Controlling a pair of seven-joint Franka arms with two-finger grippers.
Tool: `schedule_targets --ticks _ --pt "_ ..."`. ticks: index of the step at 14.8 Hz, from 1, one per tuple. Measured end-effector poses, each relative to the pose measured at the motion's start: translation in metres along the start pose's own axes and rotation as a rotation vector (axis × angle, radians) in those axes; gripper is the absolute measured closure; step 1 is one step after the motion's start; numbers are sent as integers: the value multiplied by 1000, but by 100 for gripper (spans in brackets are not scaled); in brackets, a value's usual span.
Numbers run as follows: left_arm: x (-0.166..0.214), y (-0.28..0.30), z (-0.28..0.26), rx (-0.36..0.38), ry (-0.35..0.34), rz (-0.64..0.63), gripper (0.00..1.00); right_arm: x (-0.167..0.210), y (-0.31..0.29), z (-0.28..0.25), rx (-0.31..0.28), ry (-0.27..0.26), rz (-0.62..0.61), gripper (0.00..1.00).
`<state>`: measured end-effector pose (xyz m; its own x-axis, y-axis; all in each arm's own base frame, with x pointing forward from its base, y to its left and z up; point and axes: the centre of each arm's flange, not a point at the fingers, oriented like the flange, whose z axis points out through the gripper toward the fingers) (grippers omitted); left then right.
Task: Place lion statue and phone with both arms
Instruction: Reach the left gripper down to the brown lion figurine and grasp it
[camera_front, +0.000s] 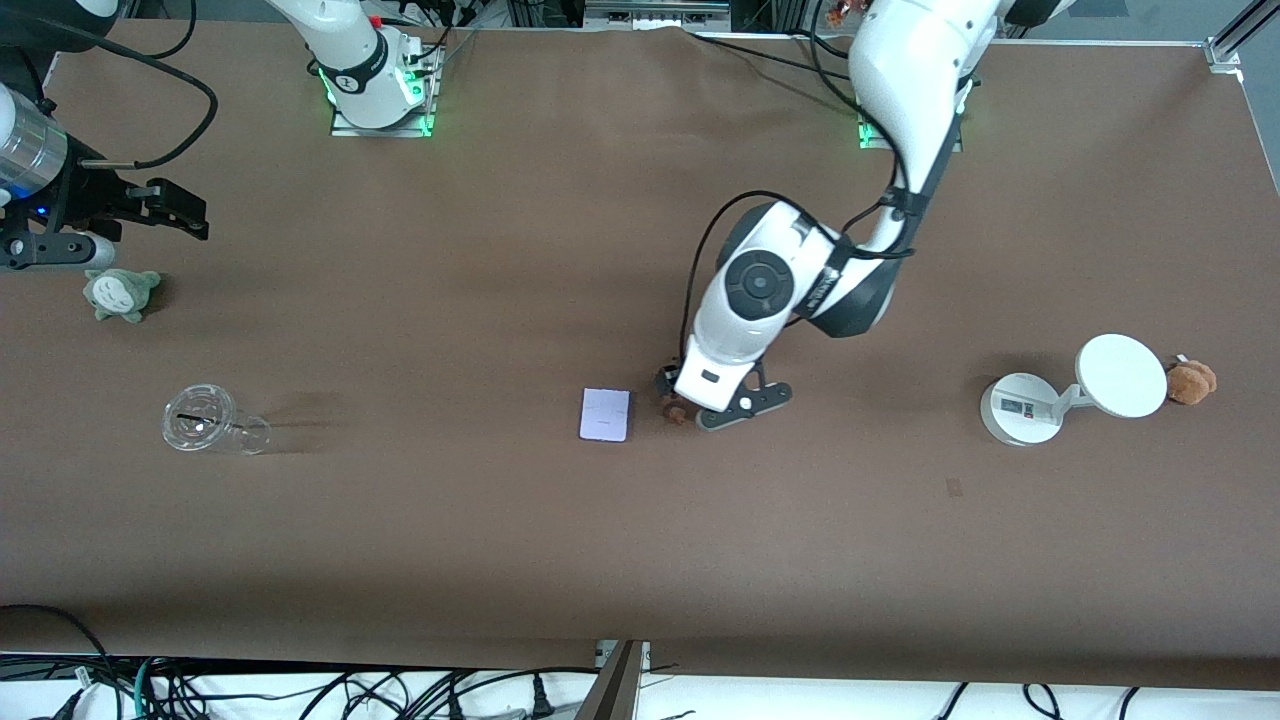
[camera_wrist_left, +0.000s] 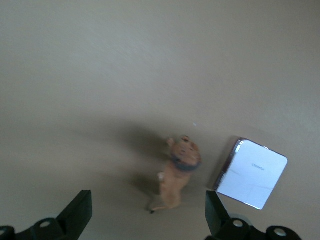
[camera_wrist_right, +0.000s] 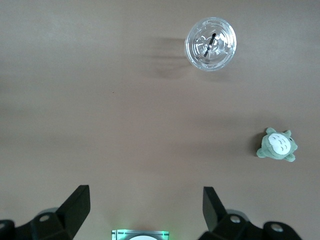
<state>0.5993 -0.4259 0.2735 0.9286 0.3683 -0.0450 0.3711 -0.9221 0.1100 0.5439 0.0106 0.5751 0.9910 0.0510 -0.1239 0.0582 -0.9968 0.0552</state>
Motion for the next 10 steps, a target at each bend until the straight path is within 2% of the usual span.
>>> schedule_targets --ticks 5,10 --pt "-4 11 9 -19 15 11 0 0 0 0 0 -1 0 0" --pt "-23 23 29 -6 31 75 0 0 0 0 0 -1 0 0"
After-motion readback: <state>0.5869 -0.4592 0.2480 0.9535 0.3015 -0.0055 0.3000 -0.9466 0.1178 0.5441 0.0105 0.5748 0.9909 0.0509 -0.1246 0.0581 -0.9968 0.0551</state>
